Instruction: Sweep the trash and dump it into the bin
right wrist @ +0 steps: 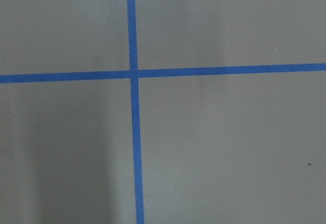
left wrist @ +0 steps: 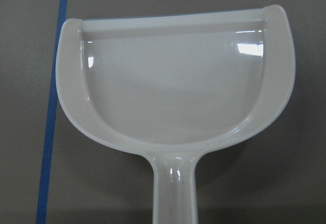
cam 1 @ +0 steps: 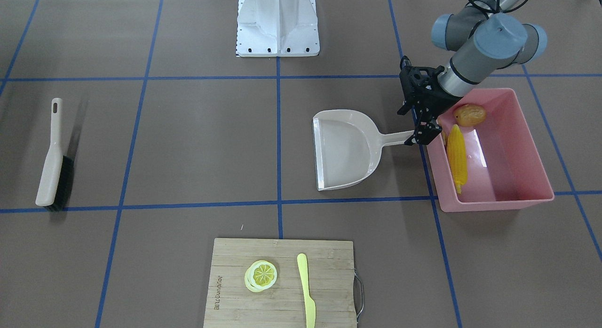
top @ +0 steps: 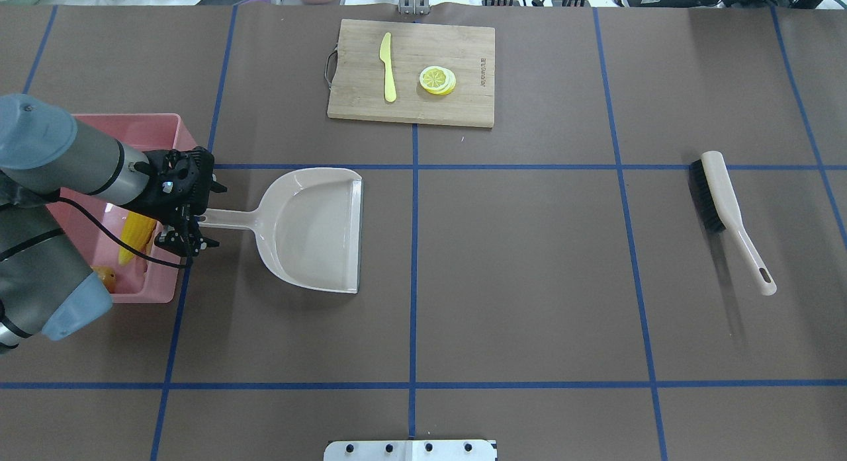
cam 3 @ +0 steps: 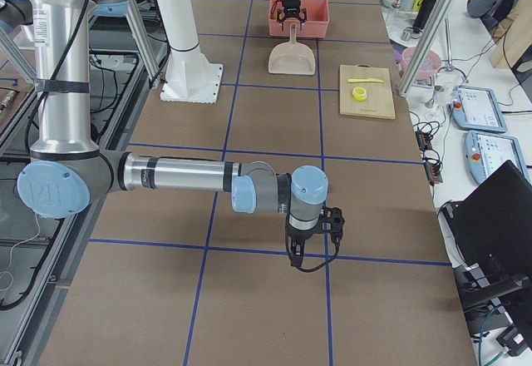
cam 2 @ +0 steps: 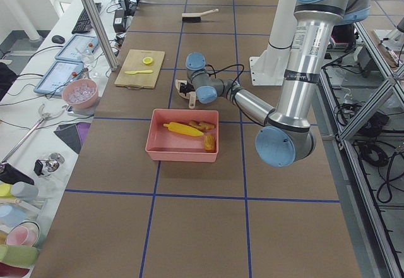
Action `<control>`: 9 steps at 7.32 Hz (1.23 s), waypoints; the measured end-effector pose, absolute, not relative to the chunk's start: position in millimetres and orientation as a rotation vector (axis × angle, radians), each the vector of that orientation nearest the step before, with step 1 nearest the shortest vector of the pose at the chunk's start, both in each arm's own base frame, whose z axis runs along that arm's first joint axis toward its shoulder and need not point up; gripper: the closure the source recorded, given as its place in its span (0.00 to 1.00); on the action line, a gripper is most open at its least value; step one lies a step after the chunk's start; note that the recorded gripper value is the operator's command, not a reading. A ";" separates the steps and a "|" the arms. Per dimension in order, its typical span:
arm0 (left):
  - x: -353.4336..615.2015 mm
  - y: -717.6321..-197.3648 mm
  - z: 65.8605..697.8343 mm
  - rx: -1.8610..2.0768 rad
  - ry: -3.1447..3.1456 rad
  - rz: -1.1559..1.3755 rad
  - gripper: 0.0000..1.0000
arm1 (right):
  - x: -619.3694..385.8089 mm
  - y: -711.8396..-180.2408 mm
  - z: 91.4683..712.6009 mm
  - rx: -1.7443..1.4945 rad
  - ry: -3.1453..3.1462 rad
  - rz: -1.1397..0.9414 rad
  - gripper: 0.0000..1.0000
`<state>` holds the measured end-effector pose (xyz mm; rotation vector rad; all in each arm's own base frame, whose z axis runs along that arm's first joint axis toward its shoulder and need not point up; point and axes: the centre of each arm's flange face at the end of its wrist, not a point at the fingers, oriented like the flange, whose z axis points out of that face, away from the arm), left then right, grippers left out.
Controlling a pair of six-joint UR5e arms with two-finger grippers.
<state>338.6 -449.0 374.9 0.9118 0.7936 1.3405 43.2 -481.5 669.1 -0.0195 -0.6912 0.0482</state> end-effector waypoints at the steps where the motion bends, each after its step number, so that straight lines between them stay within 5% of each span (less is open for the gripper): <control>1: 315.7 -450.3 368.6 0.892 0.819 1.264 0.02 | 43.2 -481.4 669.3 -0.020 -0.691 0.048 0.00; 5: 144.8 -510.3 356.9 0.736 0.709 0.857 0.02 | 43.3 -481.2 669.9 -0.021 -0.690 0.049 0.00; 9: -2.3 -515.1 435.2 0.367 0.714 0.464 0.02 | 43.1 -481.3 672.0 -0.026 -0.690 0.051 0.00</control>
